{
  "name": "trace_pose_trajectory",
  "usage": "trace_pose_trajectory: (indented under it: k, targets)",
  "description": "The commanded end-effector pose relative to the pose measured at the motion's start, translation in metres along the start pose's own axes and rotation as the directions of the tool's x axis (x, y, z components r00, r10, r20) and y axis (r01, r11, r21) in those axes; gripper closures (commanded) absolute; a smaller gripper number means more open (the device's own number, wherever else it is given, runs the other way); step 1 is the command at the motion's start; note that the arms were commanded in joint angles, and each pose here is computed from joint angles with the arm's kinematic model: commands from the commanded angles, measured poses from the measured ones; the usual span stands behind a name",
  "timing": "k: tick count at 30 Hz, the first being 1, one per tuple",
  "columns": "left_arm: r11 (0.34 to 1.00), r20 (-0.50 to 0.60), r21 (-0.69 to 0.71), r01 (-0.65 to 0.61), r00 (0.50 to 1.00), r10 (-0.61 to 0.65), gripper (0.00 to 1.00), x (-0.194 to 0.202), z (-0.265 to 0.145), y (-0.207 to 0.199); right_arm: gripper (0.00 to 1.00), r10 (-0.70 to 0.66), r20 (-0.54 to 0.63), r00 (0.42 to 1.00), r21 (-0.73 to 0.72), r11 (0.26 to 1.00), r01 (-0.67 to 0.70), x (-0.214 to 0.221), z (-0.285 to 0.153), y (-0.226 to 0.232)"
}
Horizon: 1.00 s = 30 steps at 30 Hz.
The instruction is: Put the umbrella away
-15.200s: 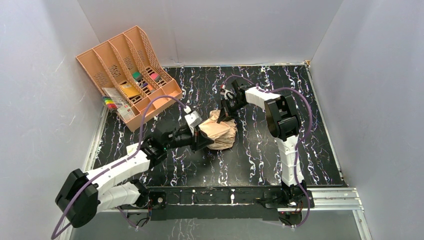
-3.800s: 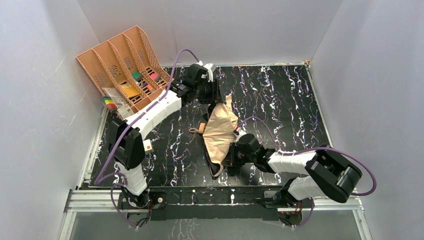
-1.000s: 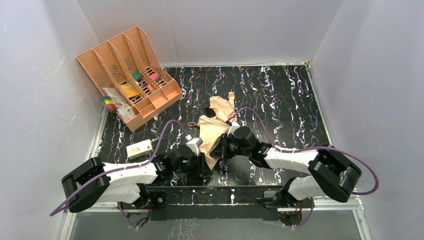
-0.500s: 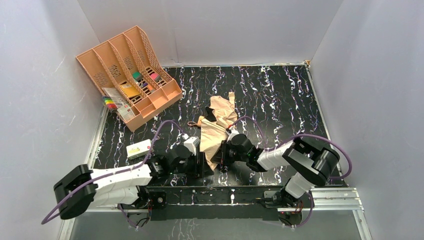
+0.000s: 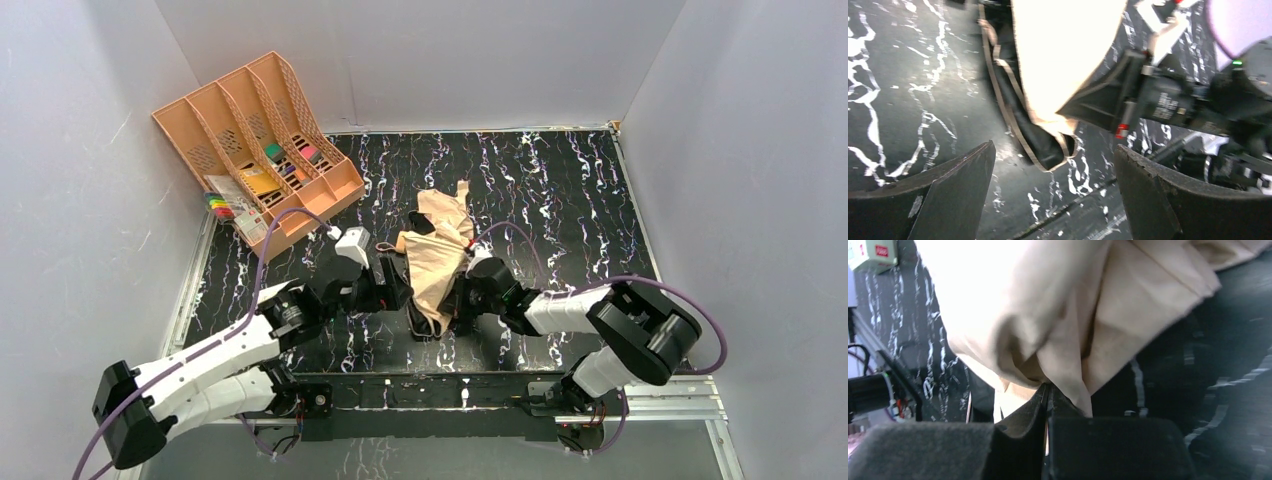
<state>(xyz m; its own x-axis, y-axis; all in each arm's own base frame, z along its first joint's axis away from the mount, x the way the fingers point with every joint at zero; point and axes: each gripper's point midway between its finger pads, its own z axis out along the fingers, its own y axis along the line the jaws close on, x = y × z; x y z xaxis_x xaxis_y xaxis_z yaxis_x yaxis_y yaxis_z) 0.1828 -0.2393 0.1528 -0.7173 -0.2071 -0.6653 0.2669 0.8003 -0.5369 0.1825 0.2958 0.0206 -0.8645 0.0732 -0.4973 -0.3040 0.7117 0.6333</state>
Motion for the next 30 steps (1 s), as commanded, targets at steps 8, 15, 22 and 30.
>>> trace_pose_trajectory:
  k: [8,15,22,30]
  targets:
    - [0.997,0.016,-0.041,-0.069,0.997,0.070,0.12,-0.051,0.024,0.009,0.89,-0.140,-0.177,0.974,0.046,0.988,0.150,0.009,-0.017,-0.050]
    - [0.998,0.014,0.029,-0.054,0.998,0.053,0.12,-0.088,0.047,0.009,0.87,-0.153,-0.157,0.976,0.046,0.986,0.162,0.002,-0.023,-0.045]
    - [0.987,-0.021,0.106,-0.121,0.992,0.124,0.16,-0.146,0.089,-0.016,0.87,-0.125,-0.168,0.978,0.065,0.988,0.138,0.013,-0.028,-0.052]
    - [0.990,-0.197,0.121,-0.074,0.976,0.097,0.32,-0.145,0.142,-0.020,0.87,-0.104,-0.152,0.983,0.061,0.992,0.115,0.012,-0.027,-0.052]
